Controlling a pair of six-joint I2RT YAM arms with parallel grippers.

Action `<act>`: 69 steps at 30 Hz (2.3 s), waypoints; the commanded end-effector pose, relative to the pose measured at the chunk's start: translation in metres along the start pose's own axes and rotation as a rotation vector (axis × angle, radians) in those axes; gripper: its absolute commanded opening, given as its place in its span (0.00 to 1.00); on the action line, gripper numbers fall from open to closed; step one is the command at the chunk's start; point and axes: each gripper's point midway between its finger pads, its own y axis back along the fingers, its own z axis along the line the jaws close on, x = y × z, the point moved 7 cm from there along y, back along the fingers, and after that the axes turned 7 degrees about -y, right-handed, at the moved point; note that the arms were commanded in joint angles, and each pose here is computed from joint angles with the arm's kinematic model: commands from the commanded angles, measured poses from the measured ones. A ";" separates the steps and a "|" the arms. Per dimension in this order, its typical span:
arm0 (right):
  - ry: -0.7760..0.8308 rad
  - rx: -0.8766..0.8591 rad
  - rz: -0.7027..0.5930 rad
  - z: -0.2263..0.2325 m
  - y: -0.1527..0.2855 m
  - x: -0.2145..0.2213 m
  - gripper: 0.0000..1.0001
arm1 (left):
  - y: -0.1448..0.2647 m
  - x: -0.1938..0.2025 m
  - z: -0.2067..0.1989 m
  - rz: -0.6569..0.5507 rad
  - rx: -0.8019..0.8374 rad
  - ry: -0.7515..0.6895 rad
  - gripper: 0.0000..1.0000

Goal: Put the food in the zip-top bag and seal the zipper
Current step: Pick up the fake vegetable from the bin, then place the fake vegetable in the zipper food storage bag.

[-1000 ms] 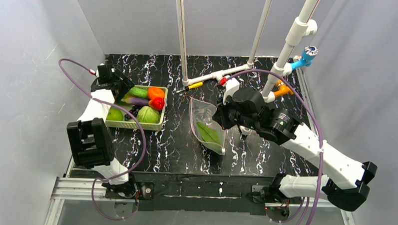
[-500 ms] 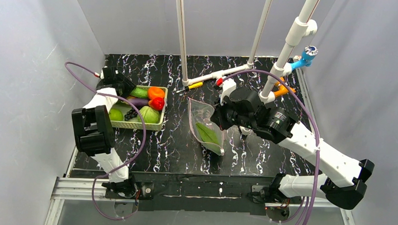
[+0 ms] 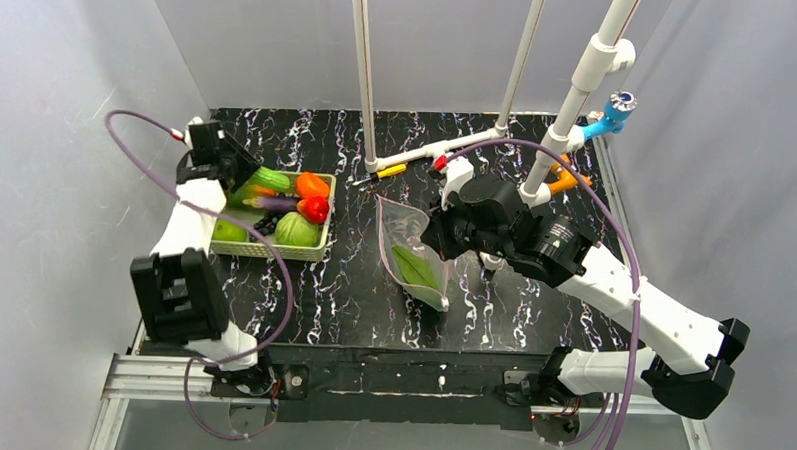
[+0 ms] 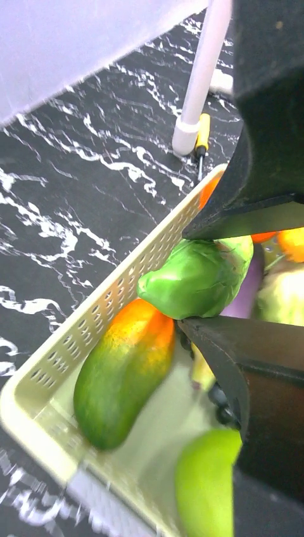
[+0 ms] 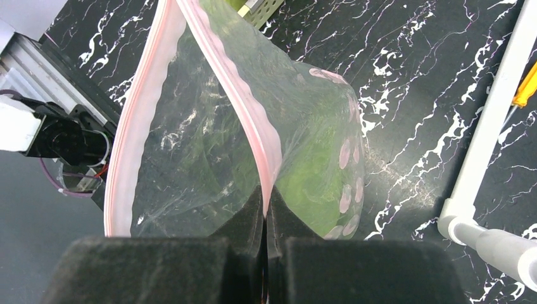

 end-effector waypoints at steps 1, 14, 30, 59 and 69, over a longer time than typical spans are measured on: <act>-0.014 -0.039 -0.064 0.008 0.004 -0.016 0.01 | 0.100 -0.037 -0.011 -0.216 -0.025 -0.095 0.00; -0.049 -0.057 -0.045 0.013 -0.005 -0.016 0.01 | 0.266 0.013 -0.056 -0.076 0.592 0.018 0.00; -0.101 -0.053 -0.065 0.016 -0.005 -0.021 0.01 | 0.353 0.111 -0.100 0.316 1.168 -0.278 0.00; -0.110 -0.096 -0.072 0.021 0.005 -0.024 0.01 | 0.334 0.140 -0.147 0.059 0.882 -0.330 0.00; -0.116 -0.105 -0.089 0.023 0.010 -0.028 0.01 | 0.324 0.167 -0.148 0.130 0.888 -0.433 0.00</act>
